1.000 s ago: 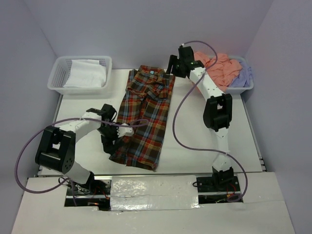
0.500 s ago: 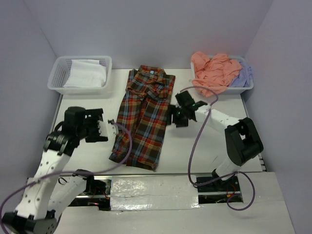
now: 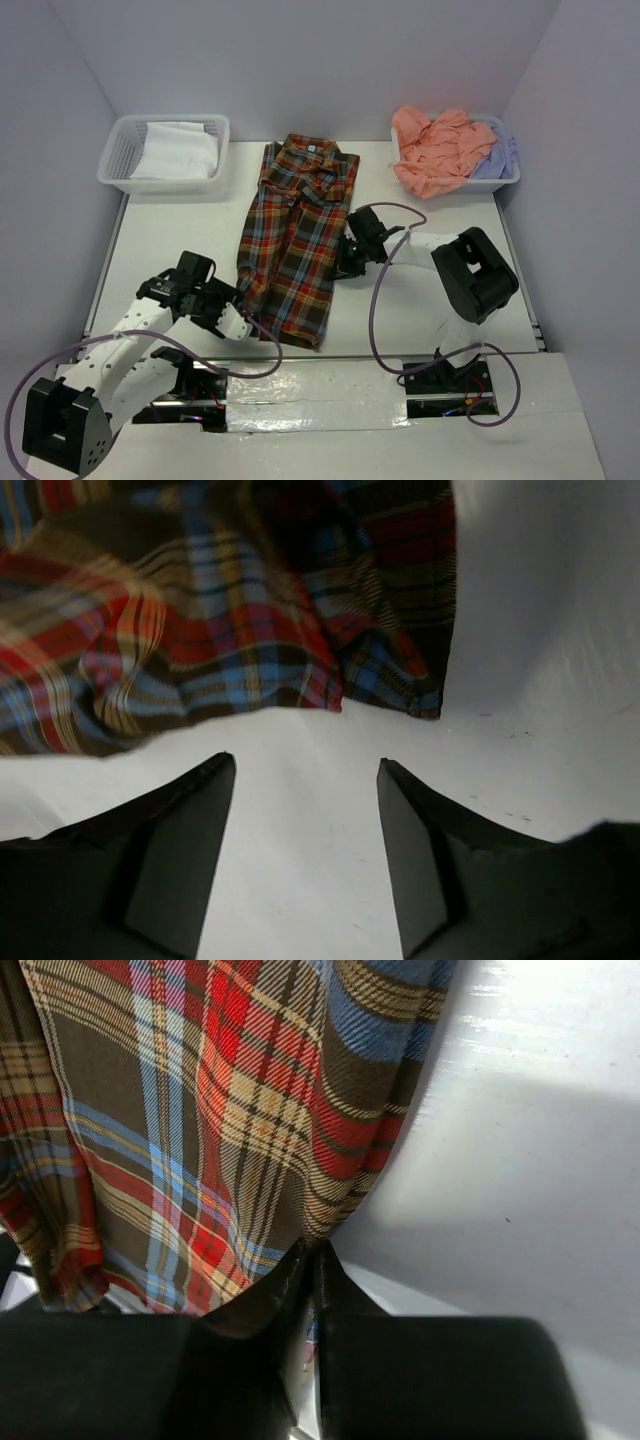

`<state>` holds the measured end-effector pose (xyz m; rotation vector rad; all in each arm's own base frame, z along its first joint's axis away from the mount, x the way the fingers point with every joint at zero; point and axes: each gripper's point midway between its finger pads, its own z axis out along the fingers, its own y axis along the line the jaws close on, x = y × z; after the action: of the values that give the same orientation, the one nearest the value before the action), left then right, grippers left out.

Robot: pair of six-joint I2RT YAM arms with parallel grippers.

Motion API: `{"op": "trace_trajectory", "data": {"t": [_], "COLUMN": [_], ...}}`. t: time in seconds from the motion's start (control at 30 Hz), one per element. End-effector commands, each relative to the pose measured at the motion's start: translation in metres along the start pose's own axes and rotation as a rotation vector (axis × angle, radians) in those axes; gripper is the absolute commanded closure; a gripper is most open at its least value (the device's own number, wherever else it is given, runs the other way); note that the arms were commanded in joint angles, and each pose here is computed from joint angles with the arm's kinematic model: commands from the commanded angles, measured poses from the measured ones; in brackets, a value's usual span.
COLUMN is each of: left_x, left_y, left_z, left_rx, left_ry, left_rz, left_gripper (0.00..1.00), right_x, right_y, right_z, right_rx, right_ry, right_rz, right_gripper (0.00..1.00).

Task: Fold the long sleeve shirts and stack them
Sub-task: Fold the shirt

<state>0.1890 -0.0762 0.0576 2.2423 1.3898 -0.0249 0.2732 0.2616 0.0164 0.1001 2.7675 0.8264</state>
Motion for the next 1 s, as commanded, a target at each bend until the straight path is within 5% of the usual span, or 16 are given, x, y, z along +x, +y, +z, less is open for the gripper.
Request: {"op": "trace_trajectory", "data": {"t": [0.0, 0.2, 0.4, 0.47, 0.5, 0.57, 0.8, 0.97], "left_x": [-0.009, -0.021, -0.045, -0.055, -0.058, -0.069, -0.121, -0.148], "left_y": [-0.001, -0.009, 0.0, 0.002, 0.001, 0.003, 0.025, 0.025], "left_z": [0.014, 0.032, 0.033, 0.034, 0.036, 0.041, 0.054, 0.067], "left_rx": [0.01, -0.003, 0.008, 0.014, 0.022, 0.018, -0.078, -0.11], "left_ry": [-0.057, -0.117, -0.194, -0.222, -0.229, -0.248, -0.337, -0.39], "left_rz": [0.19, 0.294, 0.212, 0.197, 0.194, 0.195, 0.263, 0.352], "left_gripper": [0.25, 0.15, 0.11, 0.09, 0.09, 0.09, 0.1, 0.09], "right_x": [0.004, -0.012, -0.05, -0.049, -0.055, -0.05, -0.047, -0.028], "right_y": [-0.007, -0.041, -0.096, -0.098, -0.094, -0.091, -0.056, 0.013], "right_z": [0.008, -0.012, -0.054, -0.059, -0.062, -0.067, -0.116, -0.113], "right_rx": [-0.02, 0.048, 0.175, 0.193, 0.198, 0.255, 0.314, 0.114], "right_ry": [0.004, -0.037, -0.13, -0.112, -0.11, -0.078, -0.227, -0.245], "right_rz": [0.014, 0.011, 0.014, -0.037, -0.09, -0.139, -0.154, -0.251], "right_gripper": [0.93, 1.0, 1.0, 0.88, 0.63, 0.47, 0.41, 0.43]}}
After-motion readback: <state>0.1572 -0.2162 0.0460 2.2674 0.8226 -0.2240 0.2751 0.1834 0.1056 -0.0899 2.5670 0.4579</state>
